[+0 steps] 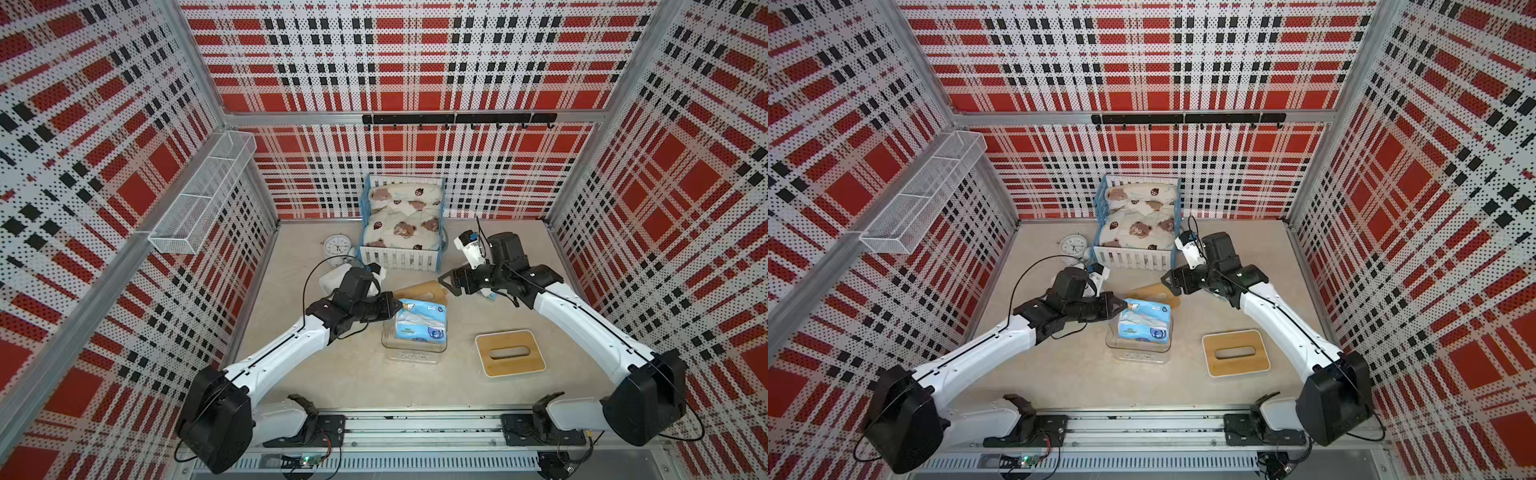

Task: Put the tissue paper into the tissue box
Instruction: Place the paper towel in the tissue box.

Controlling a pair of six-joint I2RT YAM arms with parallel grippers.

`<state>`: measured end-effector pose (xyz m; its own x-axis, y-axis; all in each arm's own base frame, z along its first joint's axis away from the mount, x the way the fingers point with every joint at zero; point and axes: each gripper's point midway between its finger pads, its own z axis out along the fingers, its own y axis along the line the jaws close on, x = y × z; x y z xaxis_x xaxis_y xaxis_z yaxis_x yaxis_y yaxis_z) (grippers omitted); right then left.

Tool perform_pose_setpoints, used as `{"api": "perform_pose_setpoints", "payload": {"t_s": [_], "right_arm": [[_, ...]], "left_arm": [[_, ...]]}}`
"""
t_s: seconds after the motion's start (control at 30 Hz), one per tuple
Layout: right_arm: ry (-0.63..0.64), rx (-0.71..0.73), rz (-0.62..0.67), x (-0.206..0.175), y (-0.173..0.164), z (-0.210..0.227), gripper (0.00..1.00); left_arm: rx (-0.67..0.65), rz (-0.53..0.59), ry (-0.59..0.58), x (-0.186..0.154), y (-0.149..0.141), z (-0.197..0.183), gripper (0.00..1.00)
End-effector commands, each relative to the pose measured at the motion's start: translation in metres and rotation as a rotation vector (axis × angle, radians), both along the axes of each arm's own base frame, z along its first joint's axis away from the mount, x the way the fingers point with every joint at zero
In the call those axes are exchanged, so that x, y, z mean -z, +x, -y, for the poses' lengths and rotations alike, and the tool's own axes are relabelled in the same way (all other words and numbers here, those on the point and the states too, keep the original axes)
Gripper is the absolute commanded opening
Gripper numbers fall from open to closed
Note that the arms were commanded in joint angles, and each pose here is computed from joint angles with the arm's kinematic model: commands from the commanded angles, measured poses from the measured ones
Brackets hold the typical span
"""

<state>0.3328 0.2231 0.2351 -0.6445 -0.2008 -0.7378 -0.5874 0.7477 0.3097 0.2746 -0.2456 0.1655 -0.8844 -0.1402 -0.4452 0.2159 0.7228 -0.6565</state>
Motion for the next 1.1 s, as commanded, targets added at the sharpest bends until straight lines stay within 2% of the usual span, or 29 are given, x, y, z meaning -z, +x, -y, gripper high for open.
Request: {"api": "perform_pose_setpoints", "payload": {"t_s": [0.0,0.4,0.83,1.07], "right_arm": [[-0.018,0.032,0.017,0.000,0.005,0.006,0.88],[-0.042,0.031,-0.008,0.012,0.009,0.005,0.87],[-0.065,0.050,0.008,0.012,0.010,0.010,0.87],[-0.082,0.055,0.008,0.010,0.009,0.013,0.86]], "left_arm": [[0.021,0.000,-0.012,0.004,-0.002,0.007,0.00],[0.010,0.007,-0.089,-0.013,-0.008,-0.006,0.00],[0.013,0.016,0.001,0.008,-0.005,0.004,0.00],[0.017,0.034,-0.048,-0.009,-0.004,0.003,0.00]]}}
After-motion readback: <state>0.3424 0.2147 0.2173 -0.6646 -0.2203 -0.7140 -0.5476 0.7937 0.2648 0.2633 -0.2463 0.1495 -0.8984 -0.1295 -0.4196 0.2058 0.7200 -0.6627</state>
